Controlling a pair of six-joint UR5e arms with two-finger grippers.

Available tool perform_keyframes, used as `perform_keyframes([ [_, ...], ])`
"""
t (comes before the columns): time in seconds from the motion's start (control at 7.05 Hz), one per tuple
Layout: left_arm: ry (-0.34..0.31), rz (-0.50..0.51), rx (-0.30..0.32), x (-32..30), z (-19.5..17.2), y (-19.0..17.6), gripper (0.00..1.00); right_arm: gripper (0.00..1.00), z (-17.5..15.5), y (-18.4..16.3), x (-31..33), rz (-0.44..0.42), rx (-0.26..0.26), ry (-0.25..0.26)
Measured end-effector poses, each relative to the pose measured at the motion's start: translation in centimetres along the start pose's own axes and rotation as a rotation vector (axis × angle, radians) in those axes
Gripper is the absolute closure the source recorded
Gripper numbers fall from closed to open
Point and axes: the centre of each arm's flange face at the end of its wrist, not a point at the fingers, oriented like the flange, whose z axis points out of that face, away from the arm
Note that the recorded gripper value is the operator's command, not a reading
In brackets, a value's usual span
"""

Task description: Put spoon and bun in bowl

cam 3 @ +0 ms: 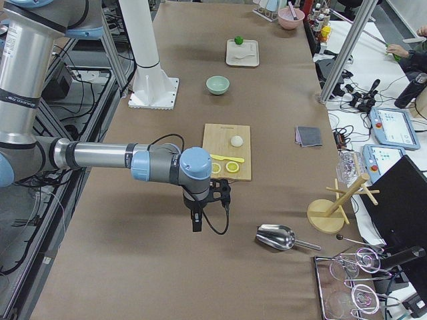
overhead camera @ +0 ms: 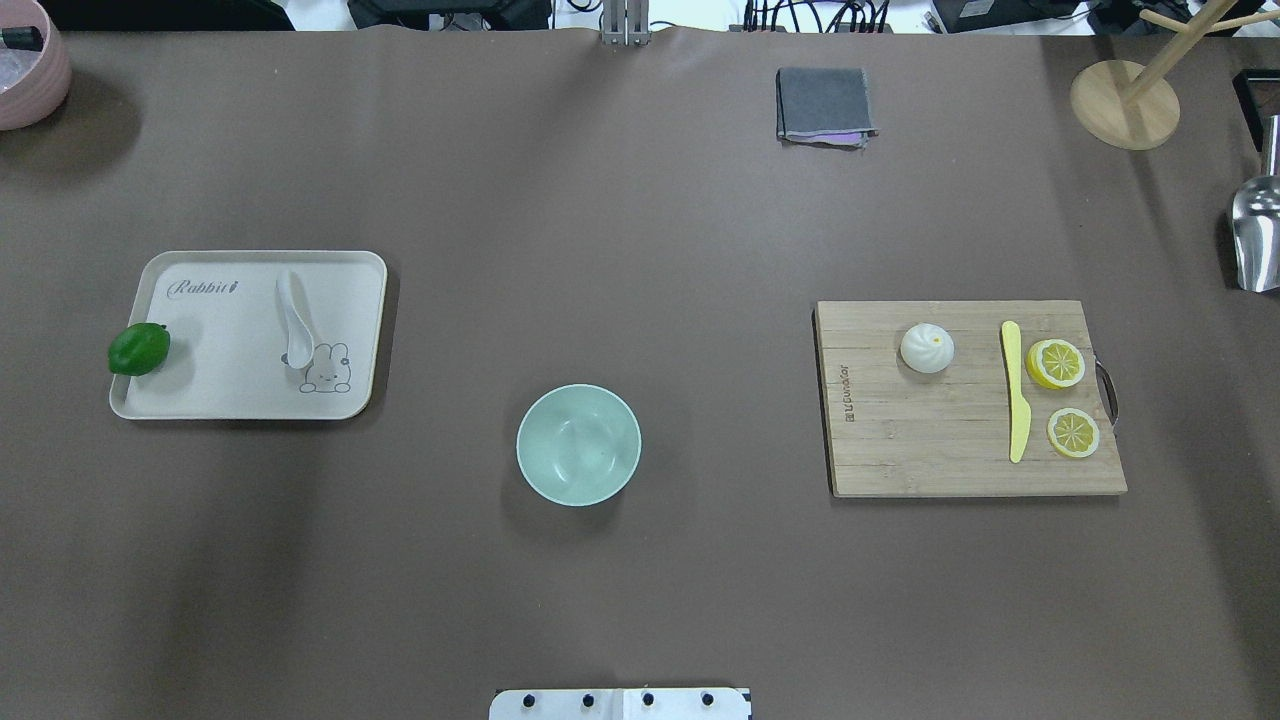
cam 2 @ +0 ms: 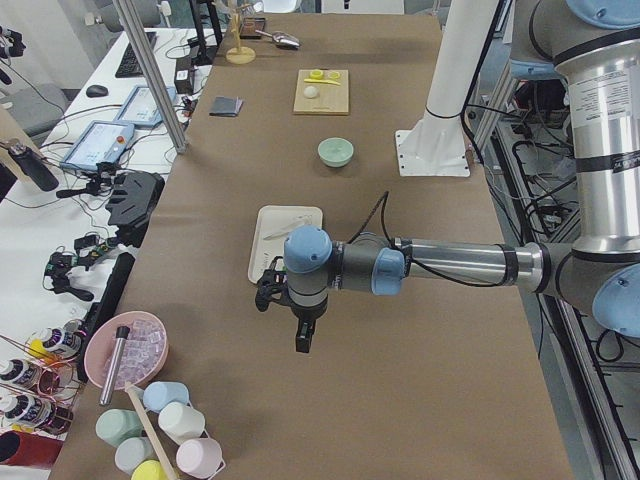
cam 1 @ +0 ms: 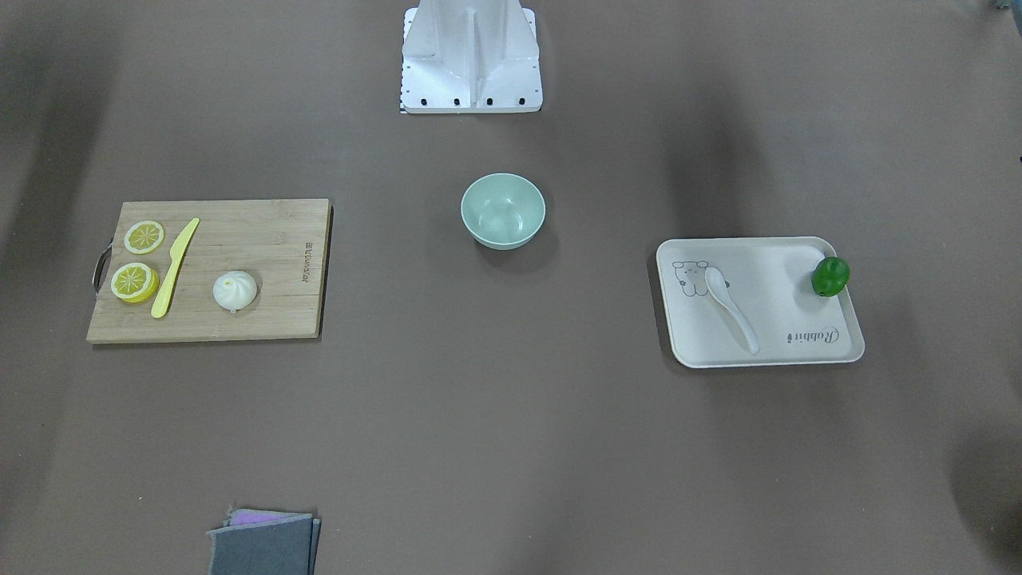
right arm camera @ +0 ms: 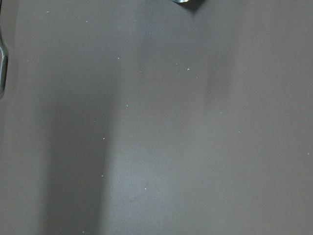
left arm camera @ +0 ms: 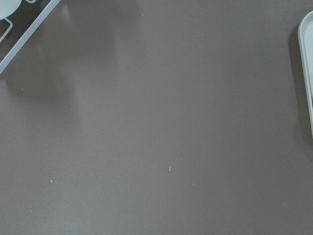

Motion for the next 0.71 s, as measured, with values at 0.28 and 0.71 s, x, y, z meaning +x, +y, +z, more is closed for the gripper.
perform_keyframes([
  [0.28, 0.002, 0.003, -0.001, 0.13, 0.06, 0.02, 0.02, 0.00, 0.10, 0.17, 0.06, 0.003, -0.002, -0.001],
  [0.71, 0.006, 0.017, 0.013, 0.69, -0.46, -0.38, 0.02, 0.00, -0.33, -0.37, -0.37, -0.009, 0.013, -0.011],
])
